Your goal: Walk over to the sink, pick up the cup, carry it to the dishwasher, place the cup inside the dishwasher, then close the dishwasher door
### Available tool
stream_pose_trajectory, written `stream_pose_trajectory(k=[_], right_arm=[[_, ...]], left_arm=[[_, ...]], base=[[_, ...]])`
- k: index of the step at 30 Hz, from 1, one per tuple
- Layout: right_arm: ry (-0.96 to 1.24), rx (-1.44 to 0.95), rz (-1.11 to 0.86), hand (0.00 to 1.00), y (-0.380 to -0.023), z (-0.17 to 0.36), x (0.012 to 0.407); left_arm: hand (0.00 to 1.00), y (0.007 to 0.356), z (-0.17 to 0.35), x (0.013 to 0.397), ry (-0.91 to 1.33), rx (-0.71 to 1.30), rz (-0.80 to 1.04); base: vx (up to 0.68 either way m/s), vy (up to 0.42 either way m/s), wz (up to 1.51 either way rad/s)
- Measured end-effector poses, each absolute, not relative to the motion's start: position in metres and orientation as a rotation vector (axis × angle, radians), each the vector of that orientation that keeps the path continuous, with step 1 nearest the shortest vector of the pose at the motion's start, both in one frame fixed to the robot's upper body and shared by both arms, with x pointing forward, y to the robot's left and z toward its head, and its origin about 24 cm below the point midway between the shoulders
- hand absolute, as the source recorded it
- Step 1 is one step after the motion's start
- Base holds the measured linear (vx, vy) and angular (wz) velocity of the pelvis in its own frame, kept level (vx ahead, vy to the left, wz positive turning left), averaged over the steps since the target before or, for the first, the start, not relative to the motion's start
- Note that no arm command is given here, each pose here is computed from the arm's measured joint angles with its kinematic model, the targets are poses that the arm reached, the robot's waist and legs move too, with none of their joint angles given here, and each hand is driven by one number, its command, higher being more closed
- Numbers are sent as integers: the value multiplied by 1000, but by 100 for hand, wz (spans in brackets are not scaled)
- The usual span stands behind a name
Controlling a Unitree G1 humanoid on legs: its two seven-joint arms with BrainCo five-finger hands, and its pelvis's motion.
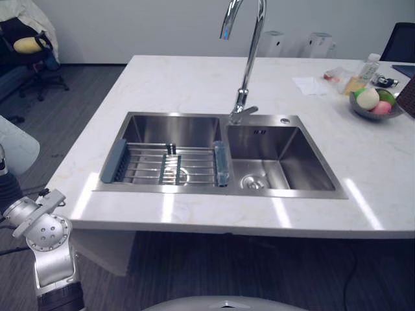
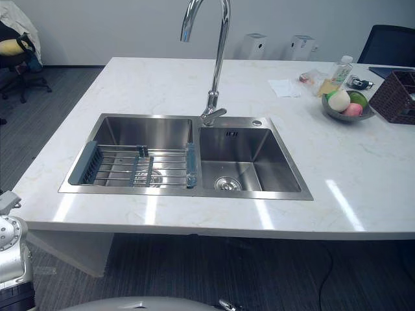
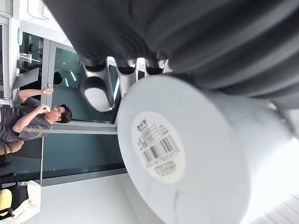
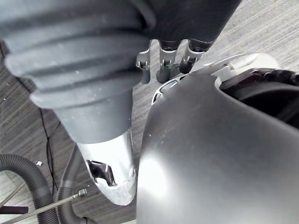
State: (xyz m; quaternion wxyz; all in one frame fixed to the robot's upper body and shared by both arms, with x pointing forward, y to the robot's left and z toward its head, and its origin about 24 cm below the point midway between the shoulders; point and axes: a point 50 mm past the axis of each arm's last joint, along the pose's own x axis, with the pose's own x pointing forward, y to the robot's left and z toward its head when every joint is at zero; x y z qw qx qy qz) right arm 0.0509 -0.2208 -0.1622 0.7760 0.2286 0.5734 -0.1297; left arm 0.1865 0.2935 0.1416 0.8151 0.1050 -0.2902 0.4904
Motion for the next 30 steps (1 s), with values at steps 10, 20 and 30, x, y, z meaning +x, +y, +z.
stream_pose_trajectory(k=[10, 20, 30], right_arm=[[1168, 588, -403, 0, -221, -161, 44], [1219, 581, -485, 0, -217, -165, 33], [1024, 647, -592, 0, -231, -151, 70]], left_arm=[[100, 224, 138, 208, -651, -45, 752], [100, 204, 134, 213, -626, -89, 622], [100, 179, 144, 206, -678, -155, 396]], base=[[22, -8, 17], [49, -45, 114], [-32, 76, 177]])
